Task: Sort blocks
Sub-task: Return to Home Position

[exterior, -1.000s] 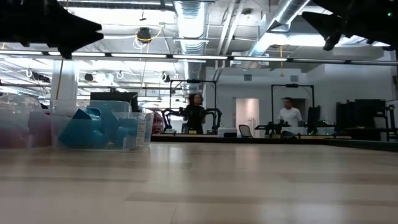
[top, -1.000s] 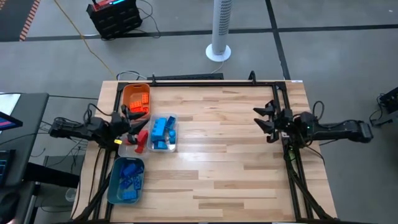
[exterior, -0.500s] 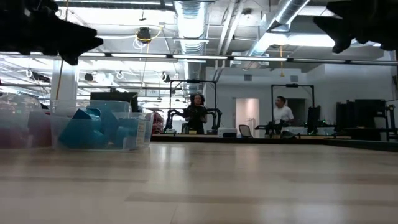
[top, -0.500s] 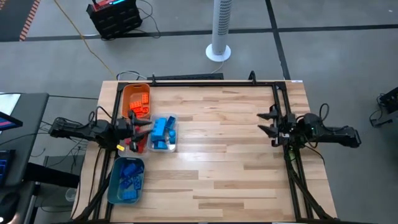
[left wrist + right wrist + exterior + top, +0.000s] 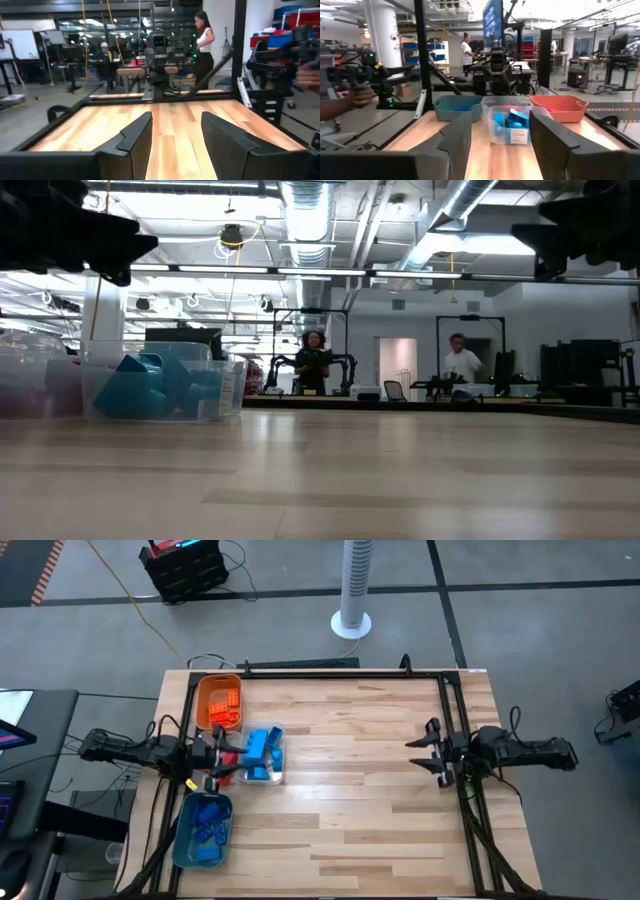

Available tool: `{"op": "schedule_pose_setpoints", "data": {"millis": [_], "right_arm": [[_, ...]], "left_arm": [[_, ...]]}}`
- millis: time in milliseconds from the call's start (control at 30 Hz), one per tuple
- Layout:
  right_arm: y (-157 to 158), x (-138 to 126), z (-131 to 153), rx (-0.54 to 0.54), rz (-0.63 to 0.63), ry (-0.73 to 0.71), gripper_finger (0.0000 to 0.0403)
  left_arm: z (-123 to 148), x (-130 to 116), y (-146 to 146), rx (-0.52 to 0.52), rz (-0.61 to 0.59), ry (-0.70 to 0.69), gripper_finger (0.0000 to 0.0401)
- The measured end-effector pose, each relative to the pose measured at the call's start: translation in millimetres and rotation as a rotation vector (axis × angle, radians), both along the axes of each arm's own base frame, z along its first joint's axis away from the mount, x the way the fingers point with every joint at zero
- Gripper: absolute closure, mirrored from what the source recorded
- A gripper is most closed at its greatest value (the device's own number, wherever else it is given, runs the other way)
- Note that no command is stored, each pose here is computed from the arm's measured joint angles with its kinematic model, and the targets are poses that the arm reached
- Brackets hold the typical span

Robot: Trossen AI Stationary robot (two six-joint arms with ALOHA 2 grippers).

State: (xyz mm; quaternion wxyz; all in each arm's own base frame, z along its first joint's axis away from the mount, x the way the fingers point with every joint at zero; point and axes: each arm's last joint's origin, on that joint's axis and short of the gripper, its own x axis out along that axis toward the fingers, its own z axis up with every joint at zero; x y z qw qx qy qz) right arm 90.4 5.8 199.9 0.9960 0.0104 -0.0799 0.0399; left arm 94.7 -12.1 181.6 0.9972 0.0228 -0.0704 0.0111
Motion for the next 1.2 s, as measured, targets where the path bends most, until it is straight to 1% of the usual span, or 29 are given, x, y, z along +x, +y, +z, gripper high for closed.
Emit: {"op": "schedule_pose_setpoints", "data": {"millis": [167, 233, 433, 633, 733, 1033, 1200], "right_arm": [[1, 0, 1, 0.008, 0.013, -0.007, 0.0218], [1, 0, 0, 0.007, 0.013, 0.002, 0.0224], [1, 1, -11, 0.003, 0.012, 0.117, 0.0226], [1, 1, -25, -0.007, 0.011, 0.265, 0.0226], [1, 0, -29, -0.012, 0.007, 0.308, 0.0225], [1, 0, -29, -0.012, 0.007, 0.321, 0.0225], [1, 0, -29, -0.012, 0.007, 0.322, 0.0225]], "left_arm": [[-4, 0, -1, -0.049, -0.031, 0.033, 0.0237], [-7, 1, -2, -0.054, -0.065, 0.066, 0.0237], [-9, 1, -2, -0.048, -0.078, 0.091, 0.0237], [-10, 1, -2, 0.068, -0.065, 0.094, 0.0237], [-10, 1, -2, 0.096, -0.060, 0.095, 0.0237], [-10, 1, -2, 0.037, -0.063, 0.100, 0.0237], [-11, 2, -2, 0.040, -0.062, 0.101, 0.0237]]}}
